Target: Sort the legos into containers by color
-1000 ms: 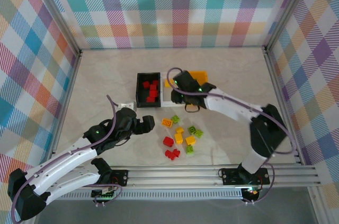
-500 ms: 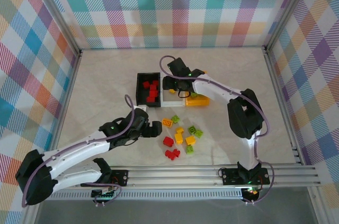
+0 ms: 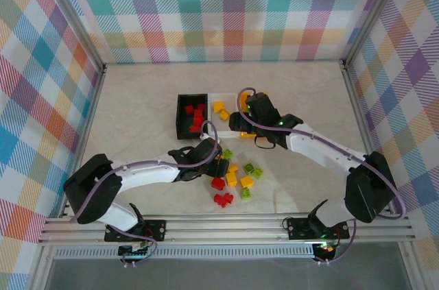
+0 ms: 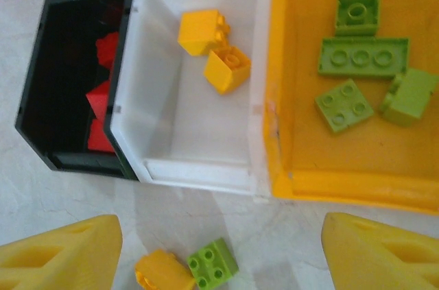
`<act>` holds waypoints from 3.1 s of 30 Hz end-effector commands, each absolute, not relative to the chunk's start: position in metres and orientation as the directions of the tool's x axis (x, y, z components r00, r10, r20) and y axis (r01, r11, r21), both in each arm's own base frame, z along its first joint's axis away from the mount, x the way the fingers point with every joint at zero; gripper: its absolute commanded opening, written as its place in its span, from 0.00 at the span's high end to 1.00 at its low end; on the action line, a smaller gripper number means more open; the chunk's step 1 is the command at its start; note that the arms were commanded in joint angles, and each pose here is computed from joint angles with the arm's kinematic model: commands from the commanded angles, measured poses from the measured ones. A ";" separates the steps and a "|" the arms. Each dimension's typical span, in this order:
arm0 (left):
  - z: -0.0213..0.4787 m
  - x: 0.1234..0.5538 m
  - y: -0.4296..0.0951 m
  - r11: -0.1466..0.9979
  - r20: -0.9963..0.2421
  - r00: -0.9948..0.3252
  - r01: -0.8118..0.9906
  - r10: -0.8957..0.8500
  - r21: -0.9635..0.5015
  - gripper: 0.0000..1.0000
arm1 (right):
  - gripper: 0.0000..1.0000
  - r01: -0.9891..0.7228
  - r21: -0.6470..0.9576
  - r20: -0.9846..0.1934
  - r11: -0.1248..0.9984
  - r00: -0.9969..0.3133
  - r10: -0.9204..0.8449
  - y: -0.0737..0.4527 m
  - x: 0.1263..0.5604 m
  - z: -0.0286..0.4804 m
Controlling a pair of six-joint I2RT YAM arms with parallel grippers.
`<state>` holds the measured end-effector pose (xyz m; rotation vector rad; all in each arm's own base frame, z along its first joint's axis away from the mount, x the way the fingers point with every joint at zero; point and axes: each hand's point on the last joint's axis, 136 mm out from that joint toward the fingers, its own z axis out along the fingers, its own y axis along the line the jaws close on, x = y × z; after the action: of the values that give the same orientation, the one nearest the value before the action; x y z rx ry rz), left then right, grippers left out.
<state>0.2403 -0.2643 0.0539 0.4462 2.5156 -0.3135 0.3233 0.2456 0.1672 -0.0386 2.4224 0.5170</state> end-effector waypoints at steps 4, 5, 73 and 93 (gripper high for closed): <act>0.052 0.260 -0.268 0.922 -0.606 -0.735 0.387 0.303 -0.008 0.18 | 0.22 -0.147 0.386 -0.642 0.911 -0.752 0.151 0.237 0.318 0.184; 0.049 0.261 -0.267 0.924 -0.604 -0.735 0.383 0.309 0.006 0.18 | 0.22 -0.143 0.388 -0.643 0.910 -0.750 0.156 0.236 0.318 0.184; 0.185 0.225 -0.211 0.878 -0.666 -0.728 0.200 -0.165 -0.436 0.00 | 0.27 -0.264 0.172 -0.416 0.949 -0.893 -0.173 0.210 0.221 0.055; 0.177 0.215 -0.171 0.923 -0.692 -0.701 0.128 -0.174 -0.362 0.00 | 0.65 -0.341 0.026 -0.315 0.940 -0.895 -0.316 0.223 0.225 0.023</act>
<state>0.2151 -0.1763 0.1731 -0.0183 2.3023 -0.5159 0.2208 0.2160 0.0167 -0.4830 2.8125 0.0932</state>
